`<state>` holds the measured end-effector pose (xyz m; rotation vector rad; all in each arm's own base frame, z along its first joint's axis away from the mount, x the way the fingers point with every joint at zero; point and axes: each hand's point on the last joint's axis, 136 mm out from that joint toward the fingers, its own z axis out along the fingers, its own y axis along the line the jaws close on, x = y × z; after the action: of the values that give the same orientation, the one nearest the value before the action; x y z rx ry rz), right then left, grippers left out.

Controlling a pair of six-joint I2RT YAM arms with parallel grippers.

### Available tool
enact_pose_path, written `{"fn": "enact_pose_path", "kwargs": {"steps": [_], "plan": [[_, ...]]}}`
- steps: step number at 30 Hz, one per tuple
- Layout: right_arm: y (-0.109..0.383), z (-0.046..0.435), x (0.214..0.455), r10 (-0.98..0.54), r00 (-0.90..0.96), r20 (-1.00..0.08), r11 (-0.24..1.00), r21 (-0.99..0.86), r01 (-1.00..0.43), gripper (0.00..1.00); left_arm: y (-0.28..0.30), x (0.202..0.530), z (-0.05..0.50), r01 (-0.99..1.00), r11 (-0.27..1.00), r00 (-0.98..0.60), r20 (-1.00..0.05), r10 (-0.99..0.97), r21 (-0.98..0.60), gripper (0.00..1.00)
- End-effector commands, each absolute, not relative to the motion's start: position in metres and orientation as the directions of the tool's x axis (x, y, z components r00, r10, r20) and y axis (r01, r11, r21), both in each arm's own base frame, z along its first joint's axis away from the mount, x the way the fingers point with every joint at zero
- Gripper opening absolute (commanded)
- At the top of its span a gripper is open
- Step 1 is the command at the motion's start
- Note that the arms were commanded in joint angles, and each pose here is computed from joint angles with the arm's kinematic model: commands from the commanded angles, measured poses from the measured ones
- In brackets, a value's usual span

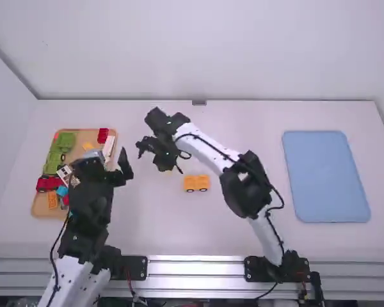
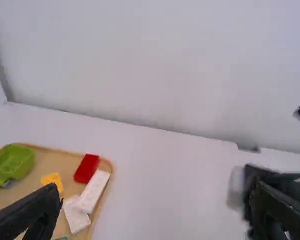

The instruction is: Assemble lego blocks to make yellow taxi

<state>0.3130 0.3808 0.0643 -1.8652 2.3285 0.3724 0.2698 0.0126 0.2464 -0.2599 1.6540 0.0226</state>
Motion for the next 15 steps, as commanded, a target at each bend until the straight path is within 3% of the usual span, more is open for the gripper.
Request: {"fn": "enact_pose_path", "kwargs": {"steps": [1, 8, 9, 10, 11, 13, 14, 15], "plan": [[0.383, 0.043, 0.316, -0.973, -0.153, -0.173, 0.145, 0.054, -0.988, 0.00, 0.022, 0.261, 0.254, -0.221, 0.961, -0.019, -0.985, -0.173, -0.164, 0.99], [0.375, -0.008, 0.303, -0.992, -0.127, -0.006, 0.126, 0.078, -0.989, 0.00, 0.024, 0.258, 0.252, -0.231, 0.959, -0.015, -0.985, -0.172, -0.164, 0.99], [0.374, -0.011, 0.303, -0.992, -0.122, 0.008, 0.123, 0.064, -0.990, 0.04, 0.024, 0.259, 0.251, -0.232, 0.959, -0.021, -0.985, -0.172, -0.163, 0.99], [0.374, -0.011, 0.303, -0.993, -0.120, 0.010, 0.121, 0.061, -0.991, 0.18, 0.024, 0.260, 0.250, -0.232, 0.959, -0.024, -0.985, -0.172, -0.162, 0.99], [0.374, -0.011, 0.302, -0.993, -0.119, 0.011, 0.119, 0.060, -0.991, 0.52, 0.024, 0.261, 0.248, -0.233, 0.959, -0.031, -0.984, -0.173, -0.162, 0.99], [0.379, -0.008, 0.305, -0.993, -0.118, -0.006, 0.117, 0.049, -0.992, 0.92, 0.023, 0.263, 0.246, -0.235, 0.959, -0.041, -0.984, -0.172, -0.158, 0.99], [0.380, -0.007, 0.306, -0.993, -0.121, -0.011, 0.120, 0.046, -0.992, 0.99, 0.023, 0.264, 0.245, -0.235, 0.959, -0.044, -0.984, -0.171, -0.156, 0.99], [0.381, -0.004, 0.308, -0.992, -0.123, -0.018, 0.122, 0.039, -0.992, 0.98, 0.023, 0.265, 0.244, -0.236, 0.959, -0.048, -0.984, -0.171, -0.155, 0.99]]}}
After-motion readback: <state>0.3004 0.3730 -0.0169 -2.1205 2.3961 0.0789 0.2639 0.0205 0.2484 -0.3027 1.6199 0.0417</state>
